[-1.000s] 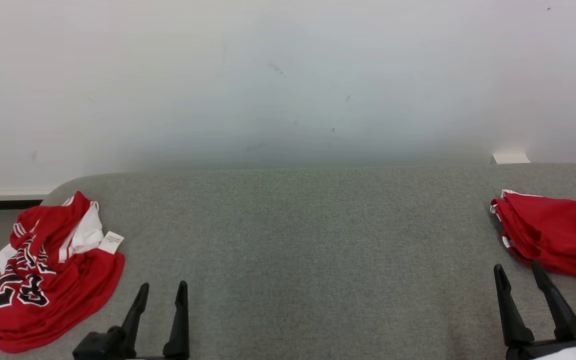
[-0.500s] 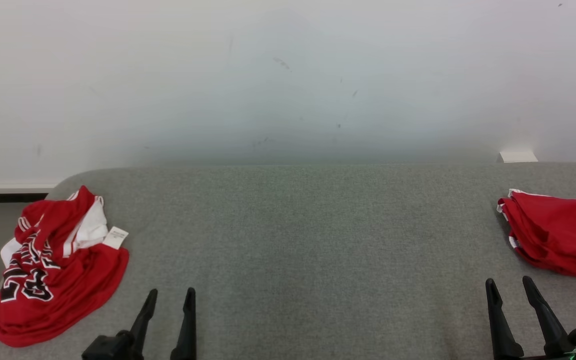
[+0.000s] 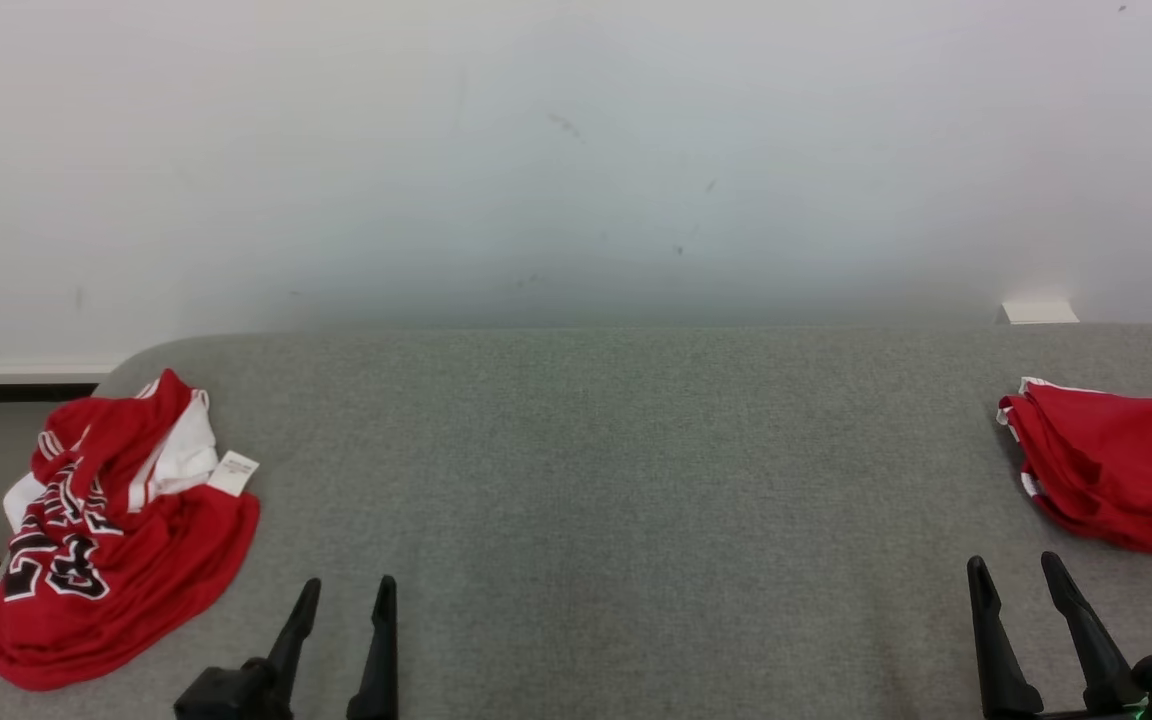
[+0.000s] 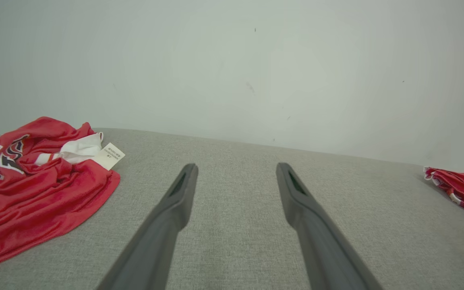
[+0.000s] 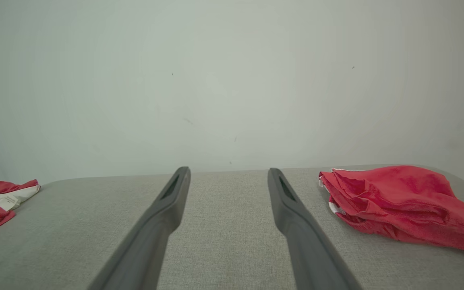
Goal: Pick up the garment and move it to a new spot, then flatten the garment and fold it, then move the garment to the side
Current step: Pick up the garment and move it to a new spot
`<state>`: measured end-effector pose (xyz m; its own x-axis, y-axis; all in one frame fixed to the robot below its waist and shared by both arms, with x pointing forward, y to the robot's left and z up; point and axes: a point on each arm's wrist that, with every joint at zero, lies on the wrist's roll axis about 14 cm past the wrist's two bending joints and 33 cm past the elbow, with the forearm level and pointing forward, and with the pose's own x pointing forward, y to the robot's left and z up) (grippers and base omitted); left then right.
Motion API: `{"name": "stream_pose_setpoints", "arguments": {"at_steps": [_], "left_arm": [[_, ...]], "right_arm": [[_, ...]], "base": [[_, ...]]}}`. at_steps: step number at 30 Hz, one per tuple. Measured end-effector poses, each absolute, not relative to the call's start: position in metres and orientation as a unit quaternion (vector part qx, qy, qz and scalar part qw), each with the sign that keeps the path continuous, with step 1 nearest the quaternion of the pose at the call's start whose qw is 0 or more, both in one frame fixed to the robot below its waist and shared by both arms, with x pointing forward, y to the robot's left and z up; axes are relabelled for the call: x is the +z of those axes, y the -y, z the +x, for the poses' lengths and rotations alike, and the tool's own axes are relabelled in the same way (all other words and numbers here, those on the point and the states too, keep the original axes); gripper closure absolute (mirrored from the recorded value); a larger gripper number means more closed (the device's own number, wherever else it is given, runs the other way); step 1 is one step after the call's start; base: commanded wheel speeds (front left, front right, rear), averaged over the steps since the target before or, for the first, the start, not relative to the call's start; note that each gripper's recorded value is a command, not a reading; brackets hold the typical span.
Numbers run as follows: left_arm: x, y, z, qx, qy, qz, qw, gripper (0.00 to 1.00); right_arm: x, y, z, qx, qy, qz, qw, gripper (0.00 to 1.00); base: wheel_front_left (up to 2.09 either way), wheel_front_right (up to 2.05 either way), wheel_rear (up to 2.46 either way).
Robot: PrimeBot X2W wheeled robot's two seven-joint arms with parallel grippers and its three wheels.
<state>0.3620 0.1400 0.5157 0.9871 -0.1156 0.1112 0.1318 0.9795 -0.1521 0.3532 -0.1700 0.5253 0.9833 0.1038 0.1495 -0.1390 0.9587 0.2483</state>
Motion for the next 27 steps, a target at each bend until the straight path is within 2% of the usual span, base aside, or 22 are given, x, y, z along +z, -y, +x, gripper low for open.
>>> {"name": "stream_pose_setpoints", "arguments": {"at_steps": [9,27], "left_arm": [[0.518,-0.168,0.354,-0.024,0.059,-0.066,0.996,0.0],[0.513,-0.26,0.299,0.122,0.062,-0.052,0.989,0.0]], "right_arm": [[0.525,0.14,0.365,0.105,0.06,0.134,0.984,0.0],[0.525,0.009,0.375,0.283,0.026,0.161,0.945,0.0]], "base": [[0.0,0.0,0.0],[0.0,0.0,0.0]]}}
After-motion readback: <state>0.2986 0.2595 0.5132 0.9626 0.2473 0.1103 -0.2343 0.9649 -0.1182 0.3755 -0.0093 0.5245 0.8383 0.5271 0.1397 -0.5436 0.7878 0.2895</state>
